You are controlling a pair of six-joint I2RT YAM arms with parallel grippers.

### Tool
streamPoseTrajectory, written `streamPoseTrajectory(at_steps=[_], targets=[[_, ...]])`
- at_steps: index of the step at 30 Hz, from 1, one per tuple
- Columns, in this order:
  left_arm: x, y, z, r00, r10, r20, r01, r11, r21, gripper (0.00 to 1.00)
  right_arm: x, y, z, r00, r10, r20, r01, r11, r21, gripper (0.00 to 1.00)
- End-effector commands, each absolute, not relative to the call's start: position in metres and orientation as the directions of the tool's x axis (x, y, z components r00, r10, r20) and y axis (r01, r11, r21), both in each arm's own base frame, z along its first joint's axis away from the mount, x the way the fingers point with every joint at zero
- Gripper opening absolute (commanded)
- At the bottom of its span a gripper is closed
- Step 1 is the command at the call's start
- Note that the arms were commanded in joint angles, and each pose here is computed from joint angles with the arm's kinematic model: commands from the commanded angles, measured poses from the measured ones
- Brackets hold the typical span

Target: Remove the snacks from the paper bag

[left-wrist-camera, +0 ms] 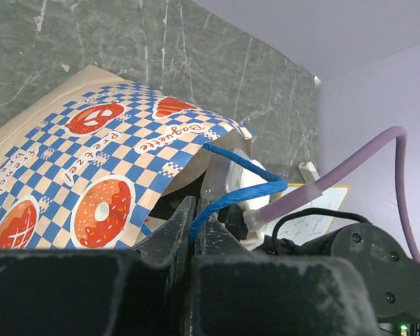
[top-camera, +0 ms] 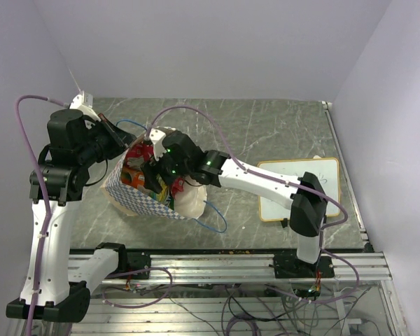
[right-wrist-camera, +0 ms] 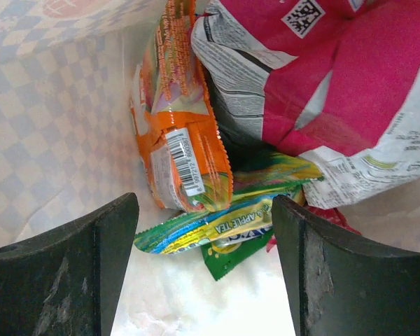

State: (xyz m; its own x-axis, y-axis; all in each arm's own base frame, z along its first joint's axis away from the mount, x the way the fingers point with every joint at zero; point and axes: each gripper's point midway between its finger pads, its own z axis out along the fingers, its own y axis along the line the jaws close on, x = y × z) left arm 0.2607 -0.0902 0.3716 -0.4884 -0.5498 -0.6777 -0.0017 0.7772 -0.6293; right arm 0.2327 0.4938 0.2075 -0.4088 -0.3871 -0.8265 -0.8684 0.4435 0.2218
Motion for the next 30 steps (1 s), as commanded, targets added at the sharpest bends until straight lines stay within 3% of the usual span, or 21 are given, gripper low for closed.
streamPoseTrajectory(at_steps=[1,10,12,15,19,30], targets=[[0.258,-0.096,0.38,-0.48,-0.567,-0.669,0.029,0.752,-0.659,0.07,0.234,0.509,0.206,-0.389,-0.357,-0.849,-0.873,0.437,0.216,0.76],[0.257,-0.095,0.381,-0.473,-0.571,-0.671,0.028,0.751,-0.659,0.07,0.246,0.515,0.185,-0.416,-0.376,-0.828,-0.847,0.492,0.202,0.56],[0.257,-0.095,0.381,-0.472,-0.573,-0.67,0.029,0.749,-0.661,0.07,0.247,0.516,0.188,-0.41,-0.374,-0.832,-0.848,0.493,0.196,0.45],[0.255,-0.094,0.381,-0.466,-0.575,-0.672,0.029,0.75,-0.661,0.07,0.251,0.518,0.206,-0.386,-0.349,-0.854,-0.852,0.49,0.185,0.19],[0.253,-0.092,0.38,-0.463,-0.574,-0.676,0.02,0.755,-0.655,0.07,0.254,0.517,0.235,-0.352,-0.299,-0.887,-0.853,0.492,0.173,0.0],[0.256,-0.084,0.378,-0.44,-0.596,-0.672,-0.029,0.757,-0.653,0.07,0.247,0.48,0.292,-0.316,-0.214,-0.924,-0.833,0.529,0.162,0.0]])
